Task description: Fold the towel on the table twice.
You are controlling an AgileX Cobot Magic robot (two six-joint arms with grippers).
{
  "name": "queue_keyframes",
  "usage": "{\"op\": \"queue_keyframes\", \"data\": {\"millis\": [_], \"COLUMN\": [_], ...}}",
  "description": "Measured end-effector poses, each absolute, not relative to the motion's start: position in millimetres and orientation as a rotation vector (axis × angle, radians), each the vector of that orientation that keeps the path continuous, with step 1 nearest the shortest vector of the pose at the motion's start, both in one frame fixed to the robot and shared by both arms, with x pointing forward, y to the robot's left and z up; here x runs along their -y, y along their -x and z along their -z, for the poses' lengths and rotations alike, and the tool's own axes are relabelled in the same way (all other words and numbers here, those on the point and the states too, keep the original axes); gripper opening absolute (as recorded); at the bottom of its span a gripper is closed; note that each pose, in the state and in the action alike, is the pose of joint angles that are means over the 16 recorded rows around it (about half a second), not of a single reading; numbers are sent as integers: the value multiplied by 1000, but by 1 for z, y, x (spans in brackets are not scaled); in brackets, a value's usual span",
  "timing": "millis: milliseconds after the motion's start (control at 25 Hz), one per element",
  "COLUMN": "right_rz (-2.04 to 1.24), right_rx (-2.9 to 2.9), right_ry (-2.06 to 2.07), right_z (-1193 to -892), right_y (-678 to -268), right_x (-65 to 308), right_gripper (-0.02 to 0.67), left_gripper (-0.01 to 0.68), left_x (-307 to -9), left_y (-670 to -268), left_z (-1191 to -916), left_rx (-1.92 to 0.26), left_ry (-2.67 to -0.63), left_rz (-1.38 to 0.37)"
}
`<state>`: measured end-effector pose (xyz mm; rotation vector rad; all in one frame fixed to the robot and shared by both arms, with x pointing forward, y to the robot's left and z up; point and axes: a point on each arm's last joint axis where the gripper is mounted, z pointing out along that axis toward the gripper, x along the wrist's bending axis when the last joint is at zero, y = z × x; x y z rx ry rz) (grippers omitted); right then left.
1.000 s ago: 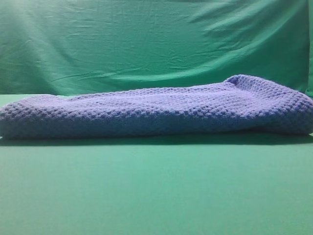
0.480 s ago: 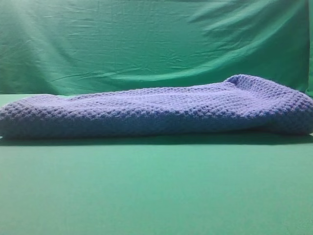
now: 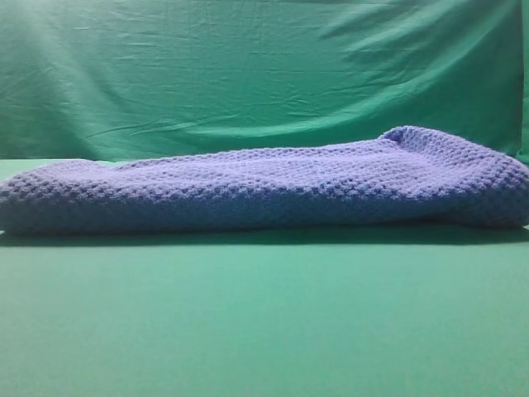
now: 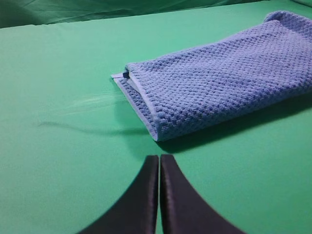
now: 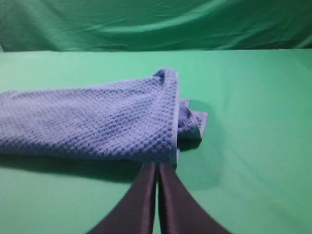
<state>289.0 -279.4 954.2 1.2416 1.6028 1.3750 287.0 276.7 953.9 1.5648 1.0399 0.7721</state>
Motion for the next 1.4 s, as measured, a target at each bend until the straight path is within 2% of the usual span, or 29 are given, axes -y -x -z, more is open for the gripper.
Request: {"op": "queue_keyframes", "data": {"millis": [880,1400], "right_rz": [-1260,-1173], "right_rx": [-1699,-1579], "right_ry": [-1239,-1336], "right_z": [-946,-946], "right_y": [-287,-290], "right_x": [281,288], "right_gripper": [0,0], "left_gripper": [0,0], "left_x": [-277,-287], "left_y": [-287,-290], "left_z": [-953,-953], "left_rx": [-1053,-1216], "left_ry": [-1571,-1484], "left_rz": [-772,-901]}}
